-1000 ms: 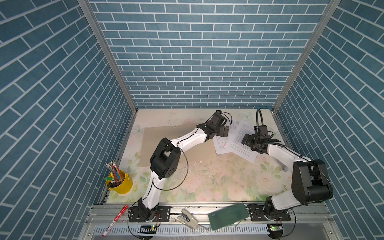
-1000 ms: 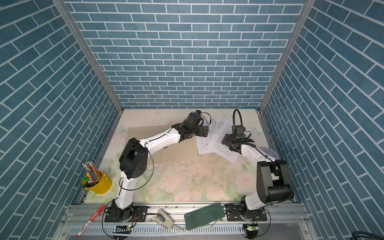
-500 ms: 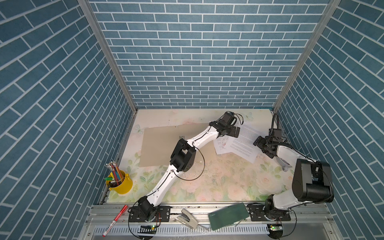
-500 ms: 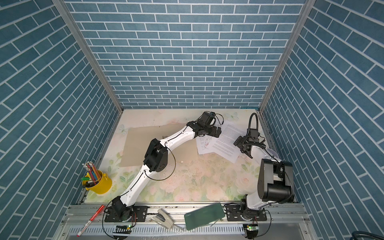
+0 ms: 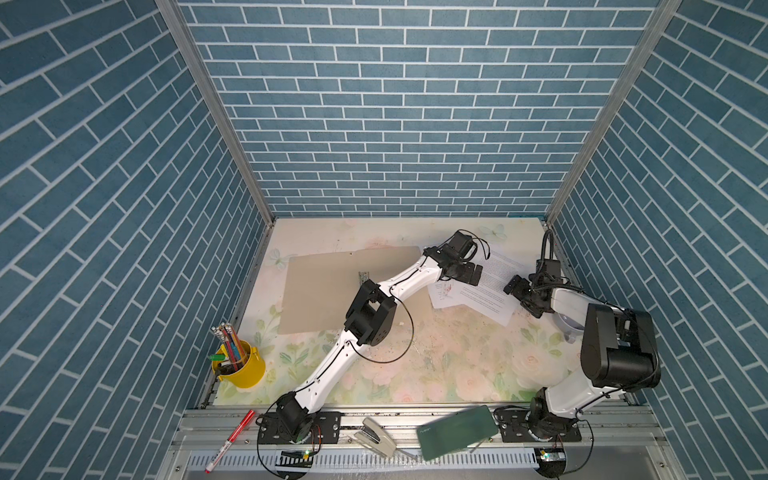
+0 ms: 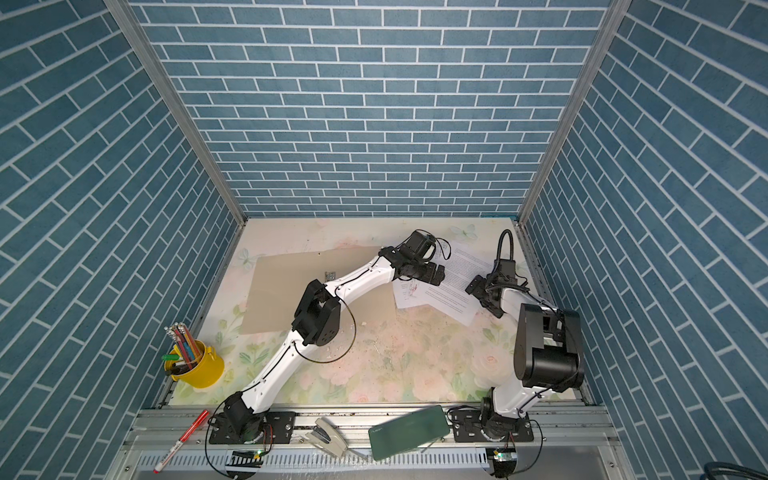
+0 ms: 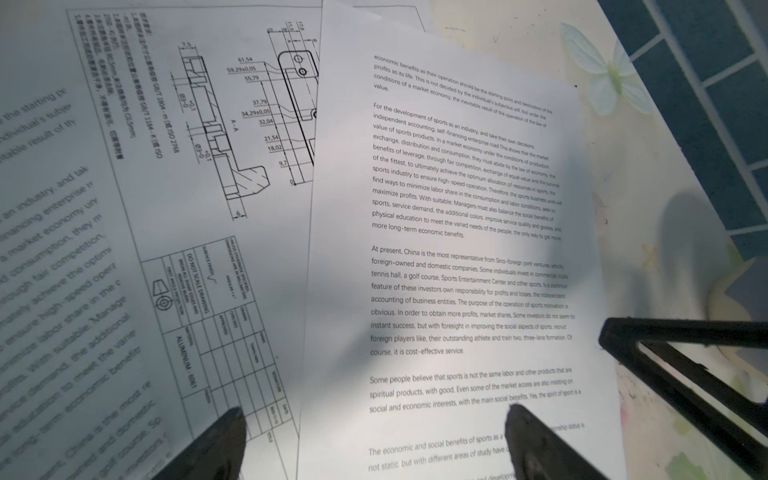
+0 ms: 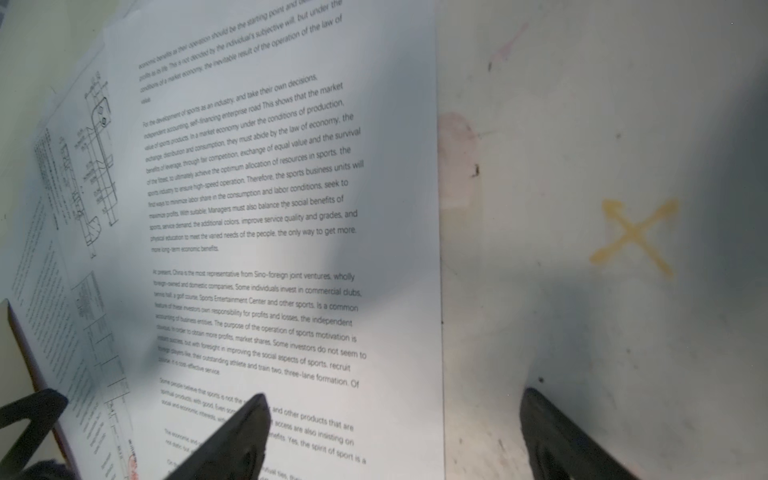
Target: Put the files into the folder
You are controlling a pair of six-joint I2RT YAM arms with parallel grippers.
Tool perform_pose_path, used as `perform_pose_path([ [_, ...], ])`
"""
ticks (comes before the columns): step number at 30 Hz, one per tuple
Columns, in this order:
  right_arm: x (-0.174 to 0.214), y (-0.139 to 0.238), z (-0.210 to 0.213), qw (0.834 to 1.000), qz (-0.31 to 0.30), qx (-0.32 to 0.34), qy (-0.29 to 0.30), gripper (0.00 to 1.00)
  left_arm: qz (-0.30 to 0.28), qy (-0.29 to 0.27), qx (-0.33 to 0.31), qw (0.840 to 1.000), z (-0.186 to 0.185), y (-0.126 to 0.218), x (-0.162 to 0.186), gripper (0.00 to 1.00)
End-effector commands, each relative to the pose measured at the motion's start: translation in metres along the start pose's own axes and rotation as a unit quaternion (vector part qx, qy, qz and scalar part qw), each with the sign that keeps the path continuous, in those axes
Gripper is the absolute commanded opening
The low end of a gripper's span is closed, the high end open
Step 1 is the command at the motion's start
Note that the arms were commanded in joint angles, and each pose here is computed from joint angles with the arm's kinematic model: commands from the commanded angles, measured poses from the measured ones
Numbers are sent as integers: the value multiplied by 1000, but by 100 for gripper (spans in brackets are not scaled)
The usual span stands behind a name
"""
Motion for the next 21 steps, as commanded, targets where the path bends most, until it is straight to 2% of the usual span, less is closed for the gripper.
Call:
perform_pose_path([
  [1,10,-10,-5,999,35,4,-20,92,35,5,9,999,1,-13,18,97],
  [21,16,-24,0,997,75,-23,-28,85,80,10,16,997,6,-29,40,95],
])
Point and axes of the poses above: each gripper's point midway between its finger pads, its own y axis back along the fingers, its own z axis along the line the jaws close on, x = y × z, the point moved 6 cm from there along y, back along the fingers, and after that the axes turned 3 degrees about -y, right-handed, at the moved point
